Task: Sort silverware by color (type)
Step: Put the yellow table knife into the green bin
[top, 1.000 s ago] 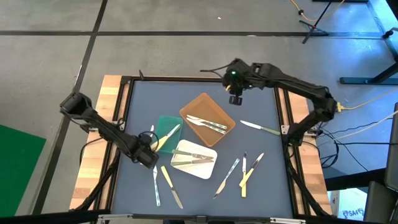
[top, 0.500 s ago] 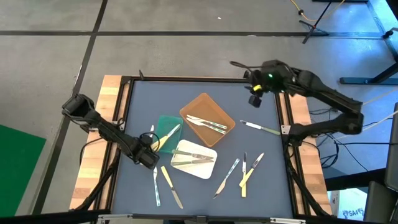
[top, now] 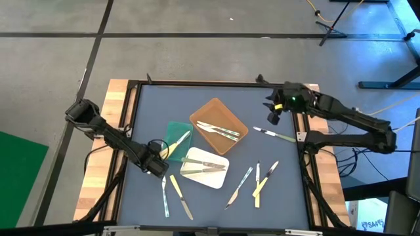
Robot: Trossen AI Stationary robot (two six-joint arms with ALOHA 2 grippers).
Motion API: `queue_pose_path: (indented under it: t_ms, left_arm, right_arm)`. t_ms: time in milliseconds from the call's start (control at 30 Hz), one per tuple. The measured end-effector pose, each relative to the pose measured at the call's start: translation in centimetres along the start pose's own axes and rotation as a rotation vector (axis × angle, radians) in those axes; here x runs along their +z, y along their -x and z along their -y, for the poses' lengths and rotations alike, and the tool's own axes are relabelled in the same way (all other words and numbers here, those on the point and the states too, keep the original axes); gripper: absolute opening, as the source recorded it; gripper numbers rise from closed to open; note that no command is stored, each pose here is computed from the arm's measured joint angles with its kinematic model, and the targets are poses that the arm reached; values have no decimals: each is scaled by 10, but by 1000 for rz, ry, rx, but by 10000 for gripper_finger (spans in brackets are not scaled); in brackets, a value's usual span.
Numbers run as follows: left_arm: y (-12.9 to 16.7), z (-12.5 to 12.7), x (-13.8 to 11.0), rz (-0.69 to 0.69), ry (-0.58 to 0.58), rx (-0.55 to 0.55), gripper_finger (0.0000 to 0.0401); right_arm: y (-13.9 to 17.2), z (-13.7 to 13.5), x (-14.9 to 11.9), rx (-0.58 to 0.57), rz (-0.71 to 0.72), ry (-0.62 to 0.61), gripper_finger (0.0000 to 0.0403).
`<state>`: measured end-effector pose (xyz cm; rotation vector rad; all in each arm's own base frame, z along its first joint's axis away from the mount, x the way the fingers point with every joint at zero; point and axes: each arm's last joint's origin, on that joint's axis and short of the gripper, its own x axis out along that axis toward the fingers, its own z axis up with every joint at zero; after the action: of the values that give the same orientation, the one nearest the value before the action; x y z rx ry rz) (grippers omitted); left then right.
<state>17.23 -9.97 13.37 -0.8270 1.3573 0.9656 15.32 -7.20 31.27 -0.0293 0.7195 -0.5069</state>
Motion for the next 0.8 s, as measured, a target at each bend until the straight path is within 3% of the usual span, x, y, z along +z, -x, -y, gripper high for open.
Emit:
queue_pose_path:
  t_ms: [167,400,800]
  left_arm:
    - [3,-2,0,-6,1,-12,70]
    - [9,-8,-1,-66,6,-5,68]
    - [20,-18,-3,-193,57,23,68]
  right_arm:
    - [-12,-6,-13,86,7,0,115]
    - [-21,-14,-21,254,26,4,115]
    - [-22,-14,-21,257,31,4,115]
